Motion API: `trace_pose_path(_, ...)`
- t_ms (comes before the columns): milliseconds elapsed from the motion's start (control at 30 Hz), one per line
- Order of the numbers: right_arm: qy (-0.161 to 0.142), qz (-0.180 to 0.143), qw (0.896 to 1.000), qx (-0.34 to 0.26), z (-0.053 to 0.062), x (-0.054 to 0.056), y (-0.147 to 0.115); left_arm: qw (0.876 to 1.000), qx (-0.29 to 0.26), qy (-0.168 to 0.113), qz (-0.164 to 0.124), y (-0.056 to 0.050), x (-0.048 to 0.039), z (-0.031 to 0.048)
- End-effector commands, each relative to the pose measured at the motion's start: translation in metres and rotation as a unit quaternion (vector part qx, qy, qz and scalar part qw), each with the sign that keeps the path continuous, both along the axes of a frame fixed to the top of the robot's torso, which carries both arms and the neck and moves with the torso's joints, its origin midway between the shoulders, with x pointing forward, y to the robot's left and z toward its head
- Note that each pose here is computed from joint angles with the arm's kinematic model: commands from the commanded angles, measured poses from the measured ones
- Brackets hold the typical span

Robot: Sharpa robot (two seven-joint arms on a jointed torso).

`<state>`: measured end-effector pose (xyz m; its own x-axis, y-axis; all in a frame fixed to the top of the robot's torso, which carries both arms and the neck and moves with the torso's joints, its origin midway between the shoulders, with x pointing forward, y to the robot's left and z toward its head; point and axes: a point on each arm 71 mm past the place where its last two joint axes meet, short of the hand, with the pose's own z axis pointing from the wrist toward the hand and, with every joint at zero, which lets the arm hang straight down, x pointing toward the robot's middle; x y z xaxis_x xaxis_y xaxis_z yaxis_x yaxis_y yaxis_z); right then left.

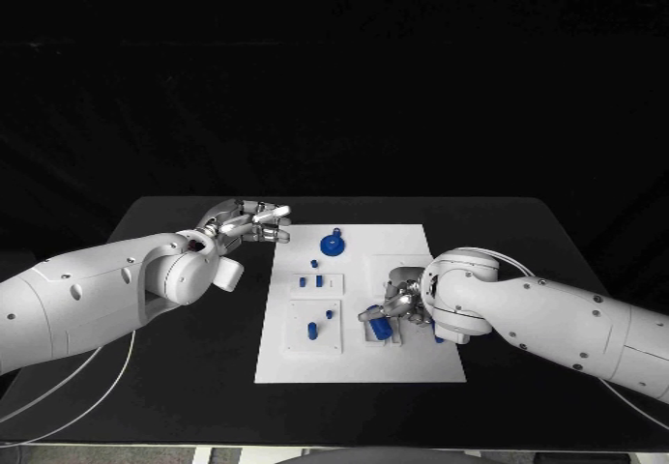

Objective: Assemble the parts on the task board

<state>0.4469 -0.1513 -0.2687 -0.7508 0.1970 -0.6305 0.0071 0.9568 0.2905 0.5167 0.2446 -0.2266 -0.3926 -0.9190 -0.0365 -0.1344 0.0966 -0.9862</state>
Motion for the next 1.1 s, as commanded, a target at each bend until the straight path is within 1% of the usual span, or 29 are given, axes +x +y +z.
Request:
trace_pose_path(33, 0.009, 0.006, 1.000, 0.006, -0.0039, -0.0044, 0.0012, 1.000, -0.005, 0.004, -0.009, -0.0026, -0.0013, -0.0009)
trace_pose_path(1100, 0.003, 0.005, 1.000, 0.017, 0.0009, -0.0095, -0.0045, 1.000, -0.003, 0.007, -0.008, -0.0015, -0.0012, -0.0013)
